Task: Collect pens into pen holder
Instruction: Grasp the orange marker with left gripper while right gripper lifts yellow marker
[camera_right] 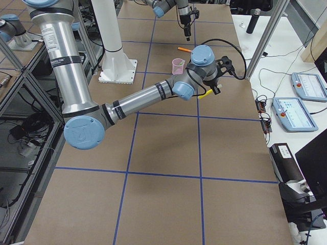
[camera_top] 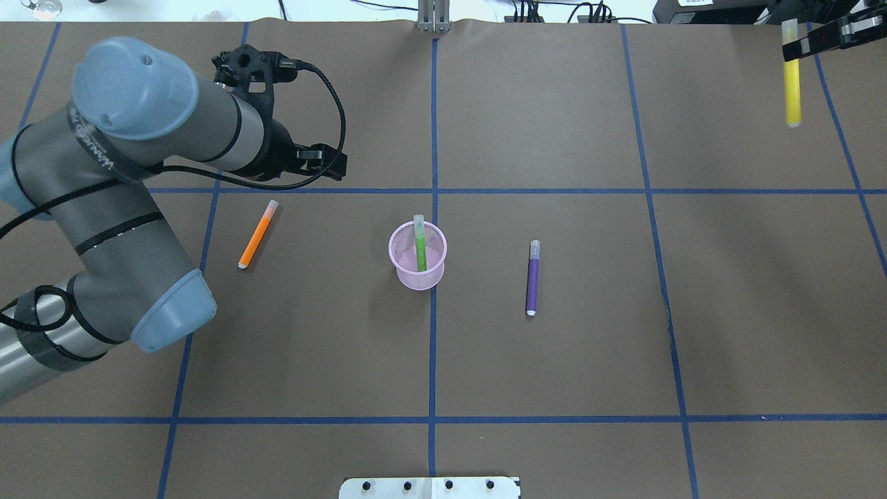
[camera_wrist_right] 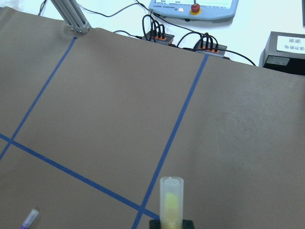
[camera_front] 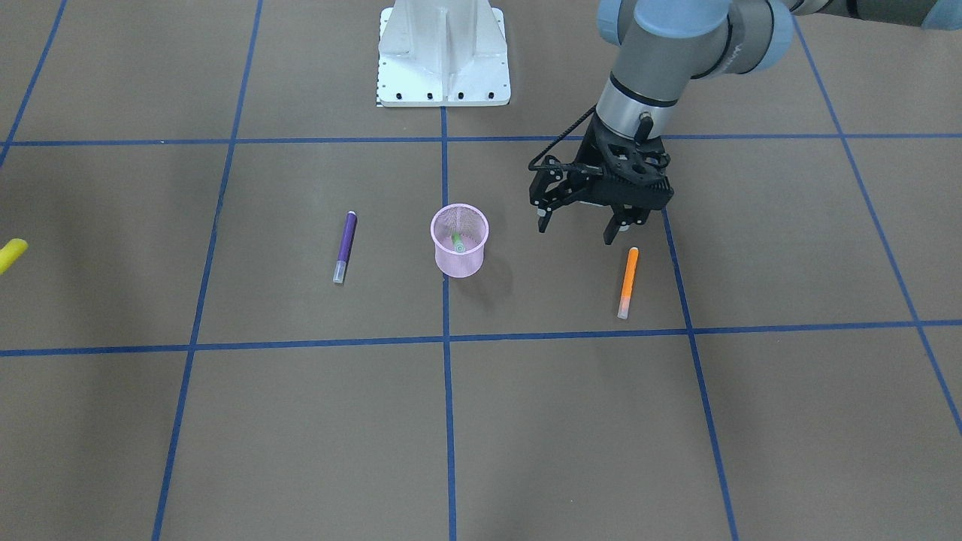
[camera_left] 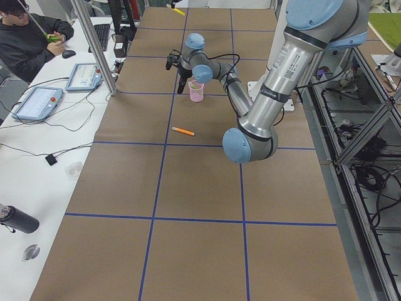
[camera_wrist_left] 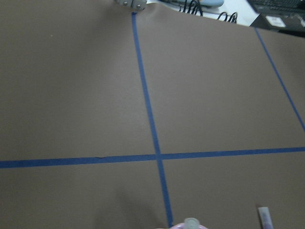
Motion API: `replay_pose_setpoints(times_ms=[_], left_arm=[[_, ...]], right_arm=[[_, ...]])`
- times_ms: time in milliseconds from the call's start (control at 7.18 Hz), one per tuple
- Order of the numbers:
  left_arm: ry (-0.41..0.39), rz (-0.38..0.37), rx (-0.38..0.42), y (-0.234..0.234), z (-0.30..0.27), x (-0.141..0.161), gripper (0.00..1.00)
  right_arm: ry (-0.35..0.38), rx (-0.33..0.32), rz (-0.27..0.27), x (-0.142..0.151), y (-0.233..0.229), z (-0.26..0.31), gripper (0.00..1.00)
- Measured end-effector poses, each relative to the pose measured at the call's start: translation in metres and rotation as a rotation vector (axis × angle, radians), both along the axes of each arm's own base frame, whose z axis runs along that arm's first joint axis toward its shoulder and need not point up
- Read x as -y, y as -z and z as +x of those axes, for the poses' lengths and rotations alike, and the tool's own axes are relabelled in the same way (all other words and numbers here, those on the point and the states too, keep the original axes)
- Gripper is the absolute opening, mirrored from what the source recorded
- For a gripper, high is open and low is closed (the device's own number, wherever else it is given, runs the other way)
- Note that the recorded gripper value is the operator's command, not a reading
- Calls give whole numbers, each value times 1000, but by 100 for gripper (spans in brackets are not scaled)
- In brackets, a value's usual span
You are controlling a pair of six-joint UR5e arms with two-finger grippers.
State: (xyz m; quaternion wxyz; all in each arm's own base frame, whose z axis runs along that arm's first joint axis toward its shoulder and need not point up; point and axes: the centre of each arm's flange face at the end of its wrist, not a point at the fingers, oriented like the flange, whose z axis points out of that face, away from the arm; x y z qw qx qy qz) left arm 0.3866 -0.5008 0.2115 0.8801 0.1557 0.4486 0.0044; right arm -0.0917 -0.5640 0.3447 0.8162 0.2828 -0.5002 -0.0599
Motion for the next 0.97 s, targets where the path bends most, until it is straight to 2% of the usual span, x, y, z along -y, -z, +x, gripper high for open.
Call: replay_pose_setpoints(times_ms=[418,696,975], left_arm=[[-134,-73,133,-56,22,54,94],[-227,-36,208,-90,38,74,94],[-303,-3,259,-119,45,81,94]], right_arm=[[-109,164,45,-24,30,-92,0],[-149,243,95,-51,43,-158,0],[-179,293,115,-71,57,-194,0]])
